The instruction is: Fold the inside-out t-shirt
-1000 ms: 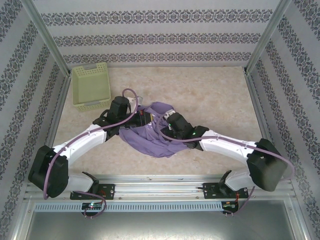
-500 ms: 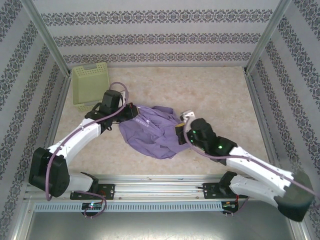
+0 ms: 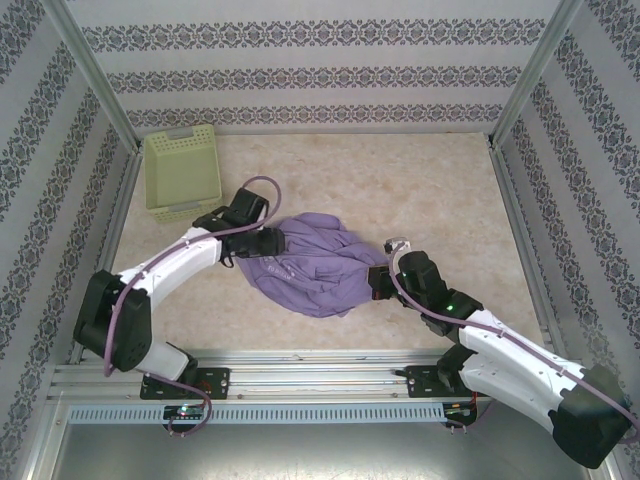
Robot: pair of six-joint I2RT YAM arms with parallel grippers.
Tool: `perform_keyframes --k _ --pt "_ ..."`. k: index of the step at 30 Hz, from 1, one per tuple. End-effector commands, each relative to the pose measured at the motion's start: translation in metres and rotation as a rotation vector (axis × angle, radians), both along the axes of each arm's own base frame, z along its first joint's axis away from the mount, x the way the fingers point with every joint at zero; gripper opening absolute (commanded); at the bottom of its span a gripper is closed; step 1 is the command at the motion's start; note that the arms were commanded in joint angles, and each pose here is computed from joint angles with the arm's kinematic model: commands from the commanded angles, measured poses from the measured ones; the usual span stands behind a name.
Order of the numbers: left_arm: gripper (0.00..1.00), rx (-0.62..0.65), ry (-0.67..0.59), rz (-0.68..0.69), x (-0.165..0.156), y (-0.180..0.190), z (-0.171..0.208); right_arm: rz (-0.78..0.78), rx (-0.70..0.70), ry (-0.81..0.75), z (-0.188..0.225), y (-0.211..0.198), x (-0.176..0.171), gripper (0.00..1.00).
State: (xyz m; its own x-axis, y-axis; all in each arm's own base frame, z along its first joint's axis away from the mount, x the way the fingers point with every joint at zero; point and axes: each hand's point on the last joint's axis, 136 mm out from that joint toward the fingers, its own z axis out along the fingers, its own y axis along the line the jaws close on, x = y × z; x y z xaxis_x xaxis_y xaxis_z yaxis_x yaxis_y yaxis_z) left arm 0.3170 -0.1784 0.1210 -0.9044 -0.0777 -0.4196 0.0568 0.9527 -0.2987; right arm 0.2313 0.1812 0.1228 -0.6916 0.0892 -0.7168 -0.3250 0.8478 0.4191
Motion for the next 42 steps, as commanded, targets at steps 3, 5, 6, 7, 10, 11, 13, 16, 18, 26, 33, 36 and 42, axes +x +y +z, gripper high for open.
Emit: perform_keyframes --k 3,5,6,7,10,11,13,16,18,26,33,36,42 --pt "0.64 0.087 -0.114 -0.058 -0.017 -0.023 0.049 0.121 0.056 -0.115 0.037 0.032 -0.008 0.0" --pt "0.66 0.058 -0.092 -0.077 -0.02 -0.04 0.044 0.151 0.034 -0.129 0.034 0.041 -0.014 0.0" --pt "0.66 0.065 -0.08 -0.078 -0.019 -0.044 0.039 0.158 0.028 -0.125 0.031 0.043 -0.016 0.0" --pt "0.66 0.082 -0.06 -0.074 -0.019 -0.046 0.031 0.157 0.02 -0.118 0.028 0.045 -0.017 0.0" --pt "0.66 0.137 -0.007 -0.057 -0.018 -0.046 0.007 0.159 0.005 -0.101 0.017 0.048 -0.02 0.0" --pt "0.66 0.143 0.0 -0.05 -0.018 -0.046 0.002 0.165 -0.001 -0.099 0.014 0.049 -0.022 0.0" --pt "0.66 0.161 0.005 -0.03 -0.015 -0.044 -0.01 0.176 -0.015 -0.096 0.009 0.052 -0.026 0.0" --pt "0.66 0.164 0.011 -0.017 -0.012 -0.045 -0.022 0.209 -0.036 -0.095 0.002 0.056 -0.033 0.0" --pt "0.66 0.161 0.008 -0.01 -0.009 -0.046 -0.027 0.242 -0.048 -0.094 -0.003 0.06 -0.039 0.0" --pt "0.39 0.092 0.017 -0.026 -0.017 -0.053 -0.037 0.347 -0.112 -0.082 -0.019 0.076 -0.057 0.08" --pt "0.04 -0.011 -0.047 -0.023 -0.043 -0.041 -0.031 0.3 -0.106 -0.086 0.005 0.078 -0.048 0.4" --pt "0.0 -0.075 -0.096 -0.026 -0.055 -0.036 -0.023 0.258 -0.1 -0.097 0.021 0.078 -0.039 0.43" --pt "0.0 -0.182 -0.185 -0.051 -0.072 -0.036 -0.007 0.236 -0.157 -0.042 0.03 0.096 -0.019 0.44"
